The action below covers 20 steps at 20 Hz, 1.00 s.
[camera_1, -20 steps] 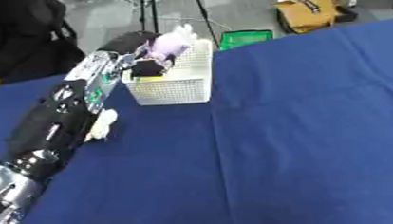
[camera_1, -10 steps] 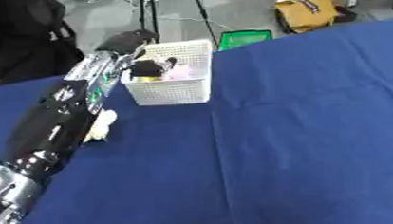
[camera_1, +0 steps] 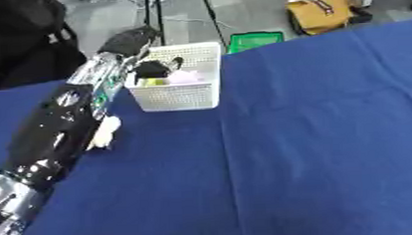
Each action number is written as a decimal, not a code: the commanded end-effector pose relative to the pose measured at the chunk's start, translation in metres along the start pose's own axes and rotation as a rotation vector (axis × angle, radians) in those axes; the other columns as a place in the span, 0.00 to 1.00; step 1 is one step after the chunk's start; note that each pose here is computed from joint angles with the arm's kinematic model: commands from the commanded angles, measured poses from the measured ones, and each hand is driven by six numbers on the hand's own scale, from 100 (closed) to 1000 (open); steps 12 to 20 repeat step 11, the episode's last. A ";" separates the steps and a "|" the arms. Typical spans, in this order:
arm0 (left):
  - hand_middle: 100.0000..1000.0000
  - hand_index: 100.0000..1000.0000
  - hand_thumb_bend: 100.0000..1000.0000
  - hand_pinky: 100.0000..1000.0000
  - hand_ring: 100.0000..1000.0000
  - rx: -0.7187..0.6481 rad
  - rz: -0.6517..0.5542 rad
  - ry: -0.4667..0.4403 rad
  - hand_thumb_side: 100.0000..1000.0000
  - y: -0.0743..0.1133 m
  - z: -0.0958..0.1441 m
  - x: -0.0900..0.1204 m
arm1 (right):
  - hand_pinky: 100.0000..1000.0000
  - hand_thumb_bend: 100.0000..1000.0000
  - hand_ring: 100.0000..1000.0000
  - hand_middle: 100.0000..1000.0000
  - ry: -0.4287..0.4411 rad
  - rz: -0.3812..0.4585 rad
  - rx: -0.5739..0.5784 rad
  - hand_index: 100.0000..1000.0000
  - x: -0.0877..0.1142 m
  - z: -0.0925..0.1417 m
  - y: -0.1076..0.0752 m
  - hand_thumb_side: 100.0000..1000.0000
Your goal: Pick up objects on the table and place them in the box.
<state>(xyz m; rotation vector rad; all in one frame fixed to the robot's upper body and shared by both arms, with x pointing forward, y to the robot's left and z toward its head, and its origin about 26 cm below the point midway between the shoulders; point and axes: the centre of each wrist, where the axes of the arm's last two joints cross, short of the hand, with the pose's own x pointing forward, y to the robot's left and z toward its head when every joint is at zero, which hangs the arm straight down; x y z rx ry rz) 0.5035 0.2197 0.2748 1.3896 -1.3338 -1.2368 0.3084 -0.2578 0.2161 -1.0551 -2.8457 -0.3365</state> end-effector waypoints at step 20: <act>0.80 0.90 0.07 0.71 0.80 0.733 0.252 -0.322 0.86 0.153 0.161 -0.022 | 0.73 0.00 0.71 0.50 -0.027 0.052 -0.034 0.74 -0.003 -0.003 -0.013 0.79</act>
